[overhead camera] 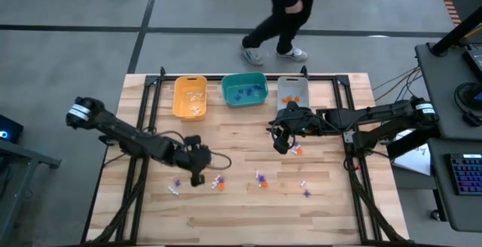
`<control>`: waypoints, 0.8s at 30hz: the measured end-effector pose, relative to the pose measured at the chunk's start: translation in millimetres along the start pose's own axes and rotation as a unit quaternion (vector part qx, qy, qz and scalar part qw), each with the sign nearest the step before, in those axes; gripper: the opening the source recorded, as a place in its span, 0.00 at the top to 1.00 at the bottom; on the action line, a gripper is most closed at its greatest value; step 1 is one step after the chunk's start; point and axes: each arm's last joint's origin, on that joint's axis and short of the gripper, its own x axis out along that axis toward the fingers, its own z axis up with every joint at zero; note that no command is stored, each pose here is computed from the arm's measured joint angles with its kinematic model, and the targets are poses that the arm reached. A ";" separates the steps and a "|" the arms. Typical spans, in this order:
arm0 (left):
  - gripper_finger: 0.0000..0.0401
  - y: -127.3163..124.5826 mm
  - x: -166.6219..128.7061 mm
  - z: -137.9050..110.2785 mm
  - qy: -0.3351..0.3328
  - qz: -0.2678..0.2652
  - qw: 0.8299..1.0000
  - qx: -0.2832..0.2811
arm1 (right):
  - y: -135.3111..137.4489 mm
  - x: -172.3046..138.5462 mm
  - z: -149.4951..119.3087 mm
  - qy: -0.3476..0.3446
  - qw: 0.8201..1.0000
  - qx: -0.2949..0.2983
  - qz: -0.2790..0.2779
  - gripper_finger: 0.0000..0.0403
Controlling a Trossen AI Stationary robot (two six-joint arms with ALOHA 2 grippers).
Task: Sort Halloween decoration
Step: Put the white bone toy into the yellow bin
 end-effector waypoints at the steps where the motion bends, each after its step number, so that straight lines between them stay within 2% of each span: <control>1: 1.00 5.1 -5.5 6.4 -0.004 0.005 1.000 0.006 | 0.0 0.0 0.0 0.000 1.000 -0.001 0.000 0.74; 8: 1.00 57.0 -44.5 46.4 0.000 0.067 0.996 0.056 | 0.1 0.0 0.3 -0.002 1.000 -0.002 0.000 0.74; 12: 1.00 97.5 -57.7 63.1 0.000 0.100 0.993 0.064 | 0.1 0.0 0.3 -0.002 1.000 -0.002 0.000 0.74; 15: 1.00 132.1 -60.3 69.6 0.009 0.121 0.992 0.046 | 0.1 0.0 0.4 -0.002 1.000 0.000 0.000 0.74; 18: 1.00 170.9 -58.2 67.0 0.035 0.139 0.990 0.018 | 0.1 0.0 0.6 -0.003 1.000 0.003 0.001 0.74; 24: 1.00 238.5 -41.6 42.9 0.110 0.116 0.985 -0.060 | 0.1 0.0 0.7 -0.004 1.000 0.009 0.001 0.74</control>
